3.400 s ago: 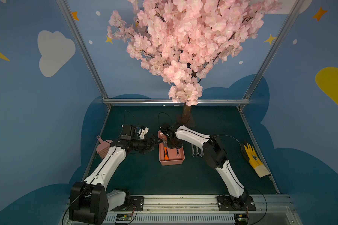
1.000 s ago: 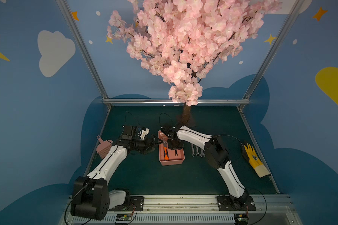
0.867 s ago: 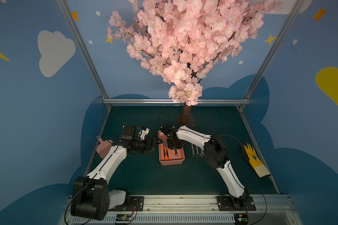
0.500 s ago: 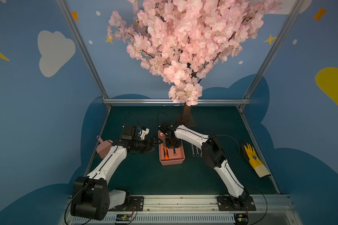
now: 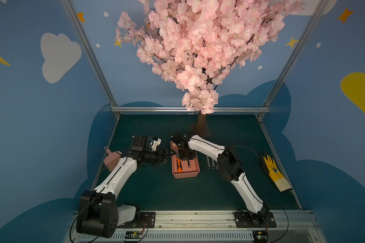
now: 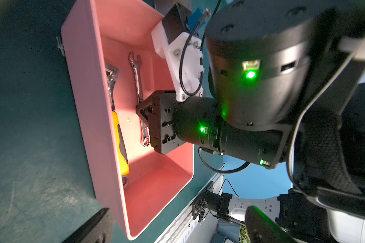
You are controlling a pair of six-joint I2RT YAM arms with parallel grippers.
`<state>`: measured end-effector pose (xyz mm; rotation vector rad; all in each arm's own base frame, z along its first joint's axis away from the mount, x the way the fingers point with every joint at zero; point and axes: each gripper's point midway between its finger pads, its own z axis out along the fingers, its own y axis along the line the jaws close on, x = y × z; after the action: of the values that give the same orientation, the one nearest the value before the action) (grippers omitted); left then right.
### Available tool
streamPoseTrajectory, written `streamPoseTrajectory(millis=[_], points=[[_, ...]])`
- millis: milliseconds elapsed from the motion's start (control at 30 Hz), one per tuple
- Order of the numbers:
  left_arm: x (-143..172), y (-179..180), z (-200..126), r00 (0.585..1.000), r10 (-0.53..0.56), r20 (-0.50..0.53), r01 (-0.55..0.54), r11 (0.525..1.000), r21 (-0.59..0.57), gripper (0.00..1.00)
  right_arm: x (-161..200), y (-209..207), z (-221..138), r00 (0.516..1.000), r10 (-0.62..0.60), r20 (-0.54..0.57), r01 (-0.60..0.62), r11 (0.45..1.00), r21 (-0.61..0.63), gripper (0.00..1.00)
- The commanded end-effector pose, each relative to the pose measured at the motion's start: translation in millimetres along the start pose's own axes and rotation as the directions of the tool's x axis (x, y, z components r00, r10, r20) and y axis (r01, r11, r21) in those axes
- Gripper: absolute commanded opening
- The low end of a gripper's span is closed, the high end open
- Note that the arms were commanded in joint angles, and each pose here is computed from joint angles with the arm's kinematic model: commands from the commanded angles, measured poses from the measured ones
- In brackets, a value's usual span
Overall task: Take out the wrench from the storage box
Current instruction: Pick up the wrench from the storage box, then place the wrench at the center of the board.
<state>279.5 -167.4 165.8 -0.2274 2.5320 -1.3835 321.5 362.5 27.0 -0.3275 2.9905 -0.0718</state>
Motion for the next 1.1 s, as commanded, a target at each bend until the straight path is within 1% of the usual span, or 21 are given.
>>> streamPoseTrajectory(millis=[0, 233, 367, 533, 633, 833, 933, 1067], points=[[-2, -9, -3, 1.0, 0.023, -0.002, -0.023, 0.999, 0.024, 1.0, -11, -6, -27, 0.998, -0.012, 0.056, 0.011, 1.0, 0.006, 0.0], [-2, -15, -10, 0.999, 0.038, 0.014, -0.039, 0.999, 0.013, 1.0, -18, -4, -66, 0.994, -0.014, 0.109, 0.019, 0.999, -0.046, 0.0], [-3, -19, -12, 0.999, 0.046, 0.019, -0.046, 0.999, 0.017, 1.0, -16, -6, -87, 0.991, -0.022, 0.133, 0.029, 0.998, -0.05, 0.0], [-2, -29, -12, 0.998, 0.056, 0.021, -0.056, 0.998, 0.024, 1.0, -11, -17, -111, 0.99, -0.022, 0.142, 0.029, 0.999, -0.045, 0.0], [-3, -37, -8, 0.998, 0.066, 0.023, -0.067, 0.997, 0.035, 1.0, -7, -27, -119, 0.991, -0.014, 0.13, 0.021, 0.999, -0.047, 0.0], [0, -57, 15, 0.995, 0.104, -0.008, -0.103, 0.993, 0.051, 1.0, 0, -66, -127, 0.992, 0.0, 0.128, 0.002, 1.0, -0.016, 0.0], [1, -64, 24, 0.993, 0.118, -0.025, -0.116, 0.992, 0.053, 1.0, 4, -100, -122, 0.991, 0.02, 0.129, -0.021, 1.0, 0.006, 0.0], [1, -66, 27, 0.991, 0.127, -0.032, -0.126, 0.991, 0.045, 1.0, 9, -145, -117, 0.988, 0.037, 0.147, -0.04, 0.999, 0.014, 0.0]])
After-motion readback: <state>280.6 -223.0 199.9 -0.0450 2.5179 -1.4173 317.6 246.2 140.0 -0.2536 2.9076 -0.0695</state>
